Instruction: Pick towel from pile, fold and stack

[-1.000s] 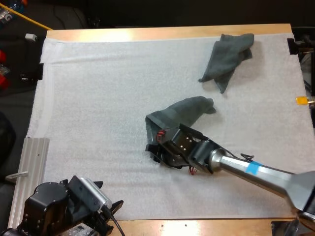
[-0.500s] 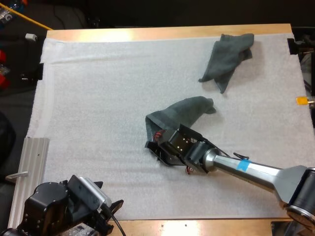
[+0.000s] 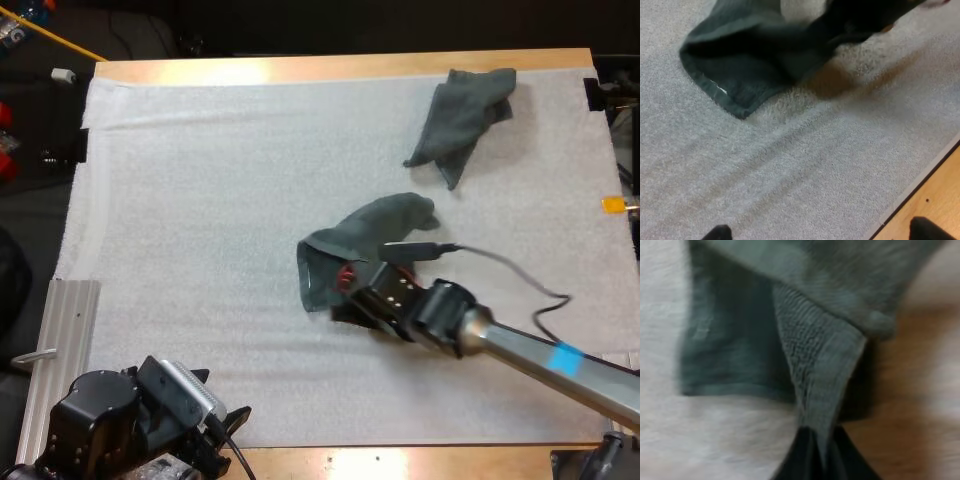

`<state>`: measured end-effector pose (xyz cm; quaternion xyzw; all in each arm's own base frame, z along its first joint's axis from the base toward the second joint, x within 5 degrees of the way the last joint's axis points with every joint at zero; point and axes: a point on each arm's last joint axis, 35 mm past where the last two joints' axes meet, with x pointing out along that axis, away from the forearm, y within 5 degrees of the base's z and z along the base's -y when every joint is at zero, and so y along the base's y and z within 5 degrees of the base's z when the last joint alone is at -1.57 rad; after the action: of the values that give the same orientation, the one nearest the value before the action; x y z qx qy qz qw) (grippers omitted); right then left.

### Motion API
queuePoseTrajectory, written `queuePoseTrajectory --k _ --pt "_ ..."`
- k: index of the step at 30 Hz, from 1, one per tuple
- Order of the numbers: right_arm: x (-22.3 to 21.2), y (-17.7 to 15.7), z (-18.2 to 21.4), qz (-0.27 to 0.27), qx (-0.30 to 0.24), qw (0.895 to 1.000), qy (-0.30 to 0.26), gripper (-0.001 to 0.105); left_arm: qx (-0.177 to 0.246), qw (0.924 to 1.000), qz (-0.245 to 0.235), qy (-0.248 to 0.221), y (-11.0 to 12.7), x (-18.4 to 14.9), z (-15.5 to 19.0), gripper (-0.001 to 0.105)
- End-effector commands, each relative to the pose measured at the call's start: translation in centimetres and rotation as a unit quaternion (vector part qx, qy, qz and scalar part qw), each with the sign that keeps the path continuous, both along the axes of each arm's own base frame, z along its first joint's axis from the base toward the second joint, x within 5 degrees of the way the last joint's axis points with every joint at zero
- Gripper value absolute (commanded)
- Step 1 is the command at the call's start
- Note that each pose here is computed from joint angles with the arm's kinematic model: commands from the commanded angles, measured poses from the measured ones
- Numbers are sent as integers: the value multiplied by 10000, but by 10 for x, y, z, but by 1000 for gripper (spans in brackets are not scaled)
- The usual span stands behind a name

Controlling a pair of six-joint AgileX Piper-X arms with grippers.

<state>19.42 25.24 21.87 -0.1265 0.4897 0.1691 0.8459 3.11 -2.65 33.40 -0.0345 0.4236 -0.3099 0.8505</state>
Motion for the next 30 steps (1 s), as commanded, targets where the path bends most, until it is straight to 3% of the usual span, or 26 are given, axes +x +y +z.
queuePoseTrajectory --k 1,3,6,10,16,21,28,30 --pt "-5 -12 10 108 -522 9984 -190 0 -43 10000 -12 29 0 0 2 66" --pt "-12 -26 21 91 -1056 9936 -383 0 -35 10000 -24 19 0 0 2 66" --pt "-15 -33 23 95 -1398 9892 -434 0 -37 10000 -35 -10 0 0 2 66" --pt "-17 -38 14 193 -1580 9866 -359 0 -74 9999 -36 -89 -1 1 3 66" --pt "-4 -74 -12 -442 -1892 9809 68 0 -76 9999 -36 -94 -1 1 3 66" --pt "2 -102 -30 -819 -1747 9786 720 0 -143 9996 -36 -241 -2 4 6 66" --pt "0 -104 -33 -1077 -1386 9798 960 0 -277 9982 -37 -536 -6 12 4 66" --pt "-1 -104 -30 -1155 -1185 9810 1017 5 -260 9984 -37 -500 -6 13 2 66"
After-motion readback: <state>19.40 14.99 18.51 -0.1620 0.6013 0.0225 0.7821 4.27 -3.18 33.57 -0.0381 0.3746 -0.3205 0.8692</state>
